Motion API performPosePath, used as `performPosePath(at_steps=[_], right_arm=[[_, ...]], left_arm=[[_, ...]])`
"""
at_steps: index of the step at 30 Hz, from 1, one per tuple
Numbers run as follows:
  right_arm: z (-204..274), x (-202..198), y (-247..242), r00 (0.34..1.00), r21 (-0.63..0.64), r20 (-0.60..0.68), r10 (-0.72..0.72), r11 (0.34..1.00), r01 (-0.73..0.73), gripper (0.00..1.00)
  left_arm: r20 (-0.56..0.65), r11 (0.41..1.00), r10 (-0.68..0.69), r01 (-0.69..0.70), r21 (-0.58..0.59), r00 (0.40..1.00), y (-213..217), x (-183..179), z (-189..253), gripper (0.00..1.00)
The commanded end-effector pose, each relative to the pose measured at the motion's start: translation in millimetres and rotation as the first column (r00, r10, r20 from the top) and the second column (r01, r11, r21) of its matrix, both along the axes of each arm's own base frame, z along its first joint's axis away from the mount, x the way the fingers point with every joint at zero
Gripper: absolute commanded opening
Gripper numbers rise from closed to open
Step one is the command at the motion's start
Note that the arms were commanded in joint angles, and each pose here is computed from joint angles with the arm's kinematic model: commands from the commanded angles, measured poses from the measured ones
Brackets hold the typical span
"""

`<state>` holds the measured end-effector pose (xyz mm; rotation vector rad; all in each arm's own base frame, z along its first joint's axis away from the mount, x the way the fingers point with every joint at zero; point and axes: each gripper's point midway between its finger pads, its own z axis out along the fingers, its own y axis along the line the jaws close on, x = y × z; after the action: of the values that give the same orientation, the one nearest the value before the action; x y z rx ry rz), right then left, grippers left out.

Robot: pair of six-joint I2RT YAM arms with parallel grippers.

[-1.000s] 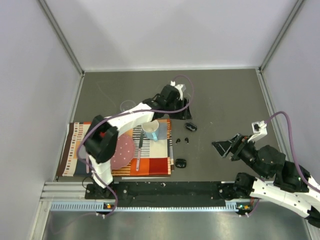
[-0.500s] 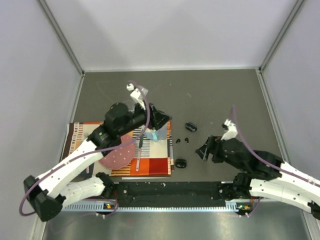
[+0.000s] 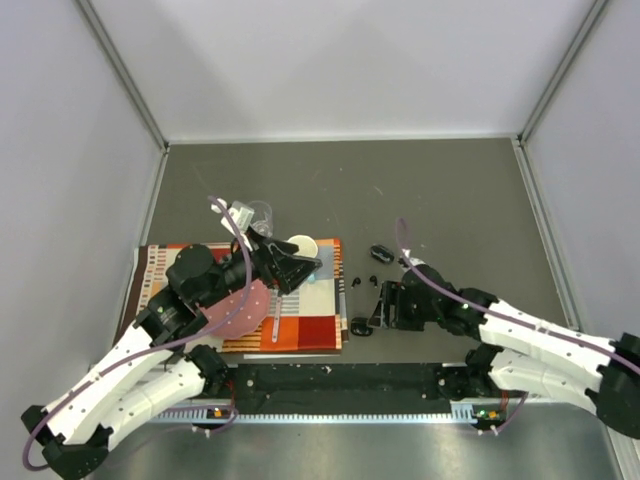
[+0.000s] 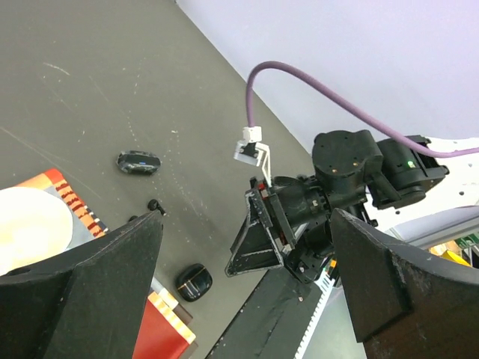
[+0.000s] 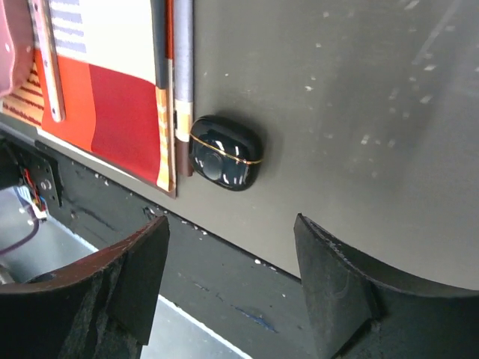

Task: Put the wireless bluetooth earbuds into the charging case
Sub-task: Pick up the charging case at the center of the board.

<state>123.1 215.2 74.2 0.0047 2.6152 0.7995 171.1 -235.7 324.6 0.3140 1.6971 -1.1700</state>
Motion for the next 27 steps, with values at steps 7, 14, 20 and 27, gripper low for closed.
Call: performPosePath(at_steps=[7, 14, 20, 27], right_arm=[[44, 15, 44, 0.875, -0.010, 0.278, 0.397, 0.912, -0.411, 0.78], [53, 33, 39, 0.673, -0.241, 0.472, 0.569, 0.818, -0.523, 0.82], [58, 36, 56, 0.358, -0.389, 0.647, 0.673, 0.695, -0.605, 0.85], [32, 18, 66, 0.293, -0.363, 0.648, 0.703, 0.623, -0.692, 0.83]], left_arm=[[0.027, 1.000, 0.024, -0.023, -0.011, 0.999, 17, -12, -7, 0.98], [0.071, 1.000, 0.014, -0.014, 0.000, 0.997, 19, -15, -6, 0.98], [0.067, 1.000, -0.011, 0.012, -0.007, 0.998, 15, -17, -11, 0.98], [0.076, 1.000, -0.022, 0.022, -0.006, 0.997, 15, -19, -10, 0.98]])
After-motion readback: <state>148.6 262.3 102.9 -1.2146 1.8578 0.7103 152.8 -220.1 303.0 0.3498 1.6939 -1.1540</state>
